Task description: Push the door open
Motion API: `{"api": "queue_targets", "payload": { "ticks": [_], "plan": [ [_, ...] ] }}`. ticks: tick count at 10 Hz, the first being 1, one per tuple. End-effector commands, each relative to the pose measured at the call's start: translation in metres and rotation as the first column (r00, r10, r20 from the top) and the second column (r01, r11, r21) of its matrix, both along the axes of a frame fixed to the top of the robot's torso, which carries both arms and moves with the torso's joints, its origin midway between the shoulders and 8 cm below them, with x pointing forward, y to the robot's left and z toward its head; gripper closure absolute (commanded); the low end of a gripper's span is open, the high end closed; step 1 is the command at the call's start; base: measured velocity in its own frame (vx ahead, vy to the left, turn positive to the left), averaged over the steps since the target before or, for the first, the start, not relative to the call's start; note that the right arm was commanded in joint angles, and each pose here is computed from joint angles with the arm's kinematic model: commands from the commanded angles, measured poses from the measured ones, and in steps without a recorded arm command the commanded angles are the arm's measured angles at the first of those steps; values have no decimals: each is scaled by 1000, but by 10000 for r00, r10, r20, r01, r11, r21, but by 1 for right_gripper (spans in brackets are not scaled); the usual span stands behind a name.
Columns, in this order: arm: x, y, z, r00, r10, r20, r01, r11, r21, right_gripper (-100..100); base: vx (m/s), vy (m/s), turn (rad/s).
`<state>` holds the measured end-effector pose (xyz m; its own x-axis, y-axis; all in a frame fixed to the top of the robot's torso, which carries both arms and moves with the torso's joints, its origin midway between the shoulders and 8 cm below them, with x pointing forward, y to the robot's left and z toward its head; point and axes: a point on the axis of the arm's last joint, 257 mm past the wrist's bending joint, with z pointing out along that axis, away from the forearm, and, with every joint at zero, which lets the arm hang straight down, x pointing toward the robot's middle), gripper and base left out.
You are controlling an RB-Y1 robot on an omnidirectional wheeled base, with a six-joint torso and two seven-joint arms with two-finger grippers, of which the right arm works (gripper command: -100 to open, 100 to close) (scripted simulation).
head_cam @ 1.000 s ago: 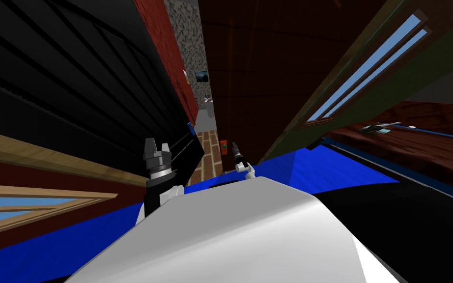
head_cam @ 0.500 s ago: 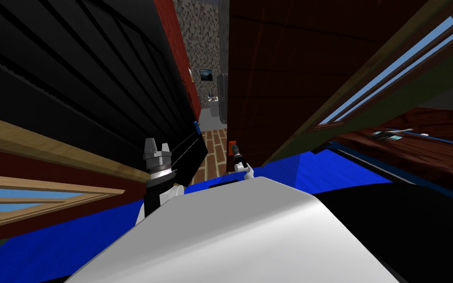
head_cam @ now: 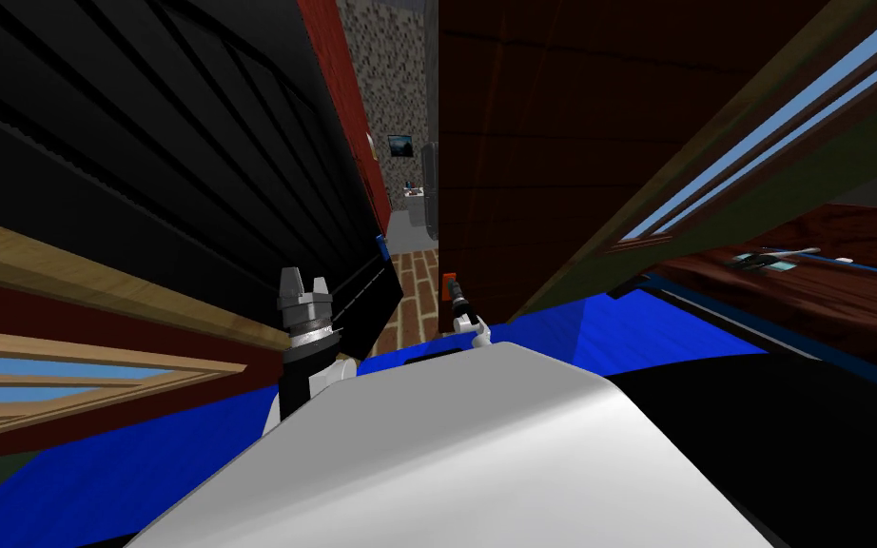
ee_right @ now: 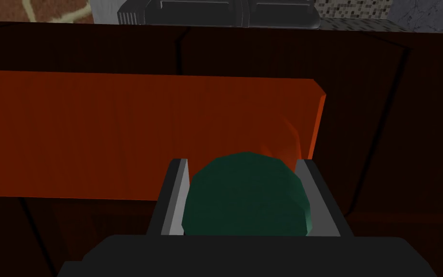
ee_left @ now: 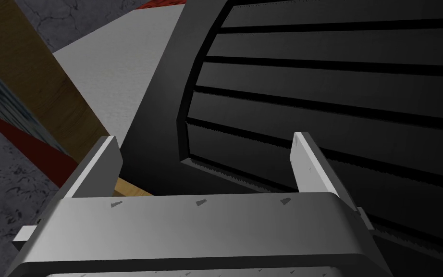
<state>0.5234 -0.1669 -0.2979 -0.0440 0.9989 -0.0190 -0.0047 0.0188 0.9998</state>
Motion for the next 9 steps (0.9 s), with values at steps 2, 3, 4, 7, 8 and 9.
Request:
{"api": "queue_targets", "payload": {
  "ticks": [2,3,4,7,8,9],
  "plan": [
    [2,-4,-1,10000,-7,2,7,10000,-97,100,143,-81,-50],
    [3,-5,-1,10000,-11,3,11,9999,-138,100,171,-70,-88],
    [4,-7,-1,10000,-17,5,17,9998,-186,100,180,-91,-226],
    [3,-20,-4,10000,59,-42,-61,9980,-631,-100,54,-129,-95],
    [2,-26,-4,10000,87,-45,-90,9967,-813,-100,-121,-139,-56],
    [1,-30,-5,9999,123,-51,-128,9951,-981,-100,-136,-160,-74]
  ]
}}
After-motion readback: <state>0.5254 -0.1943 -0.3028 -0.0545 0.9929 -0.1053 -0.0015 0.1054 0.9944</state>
